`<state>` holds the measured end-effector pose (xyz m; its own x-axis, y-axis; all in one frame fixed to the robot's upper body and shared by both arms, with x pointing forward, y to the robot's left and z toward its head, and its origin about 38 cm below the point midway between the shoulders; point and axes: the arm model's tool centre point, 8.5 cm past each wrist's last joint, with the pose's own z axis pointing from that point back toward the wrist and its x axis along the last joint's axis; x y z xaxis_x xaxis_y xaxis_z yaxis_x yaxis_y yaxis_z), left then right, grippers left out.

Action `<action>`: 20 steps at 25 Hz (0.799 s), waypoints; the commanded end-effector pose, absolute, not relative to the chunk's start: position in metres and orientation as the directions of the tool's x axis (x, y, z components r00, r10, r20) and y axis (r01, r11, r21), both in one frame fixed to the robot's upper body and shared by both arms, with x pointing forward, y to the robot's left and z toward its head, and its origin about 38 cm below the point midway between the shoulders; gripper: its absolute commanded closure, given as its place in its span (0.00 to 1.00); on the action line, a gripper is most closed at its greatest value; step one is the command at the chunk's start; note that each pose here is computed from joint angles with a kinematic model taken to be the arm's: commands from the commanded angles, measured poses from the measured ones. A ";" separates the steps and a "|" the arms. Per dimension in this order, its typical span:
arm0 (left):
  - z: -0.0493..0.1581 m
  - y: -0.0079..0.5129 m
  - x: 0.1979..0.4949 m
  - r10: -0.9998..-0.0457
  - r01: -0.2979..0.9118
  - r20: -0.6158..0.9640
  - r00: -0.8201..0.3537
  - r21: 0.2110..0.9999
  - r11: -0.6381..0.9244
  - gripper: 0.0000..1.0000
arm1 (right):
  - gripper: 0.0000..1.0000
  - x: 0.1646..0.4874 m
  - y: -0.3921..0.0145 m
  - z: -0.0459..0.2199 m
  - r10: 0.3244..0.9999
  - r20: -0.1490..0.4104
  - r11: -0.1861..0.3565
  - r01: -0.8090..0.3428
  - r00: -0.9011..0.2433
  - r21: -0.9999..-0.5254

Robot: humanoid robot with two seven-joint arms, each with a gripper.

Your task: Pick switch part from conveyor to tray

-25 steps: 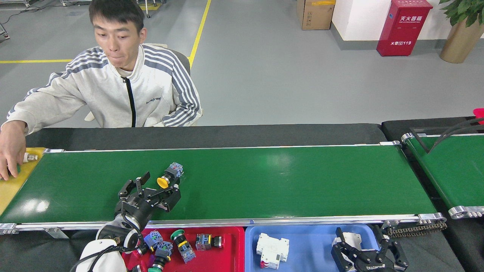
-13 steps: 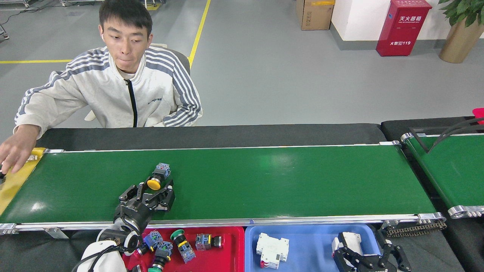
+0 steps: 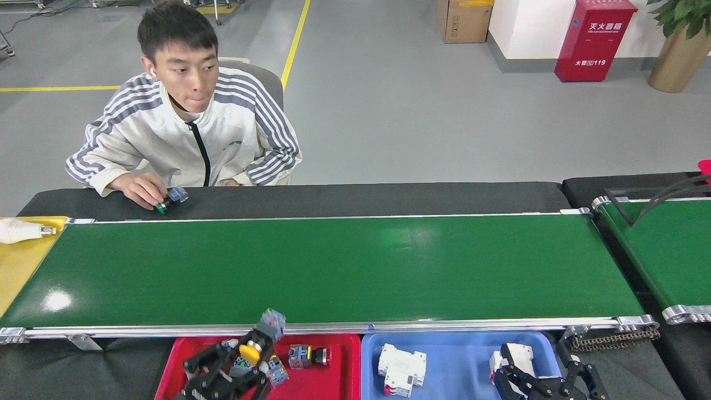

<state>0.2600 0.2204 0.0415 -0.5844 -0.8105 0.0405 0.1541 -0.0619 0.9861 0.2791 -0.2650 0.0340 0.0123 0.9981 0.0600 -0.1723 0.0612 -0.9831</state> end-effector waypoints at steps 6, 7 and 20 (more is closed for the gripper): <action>0.060 0.306 0.259 -0.955 0.095 0.032 -0.295 0.995 0.004 0.00 | 0.02 0.282 -0.275 0.044 0.998 0.048 0.052 -0.135 0.033 -0.989; 0.065 0.325 0.259 -0.974 0.073 0.023 -0.225 0.997 0.007 0.00 | 0.02 0.284 -0.275 0.045 0.998 0.050 0.054 -0.131 0.033 -0.990; 0.069 0.385 0.249 -0.997 0.015 -0.025 -0.077 1.000 -0.026 0.00 | 0.02 0.297 -0.281 0.064 0.999 0.018 0.016 -0.050 -0.051 -0.999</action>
<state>0.2465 0.3815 0.0609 -0.0710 -0.9975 -0.0054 0.0385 -0.0082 0.9992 0.2938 -0.2821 0.0541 -0.0083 0.9996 0.0252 -0.0881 0.0244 -0.9958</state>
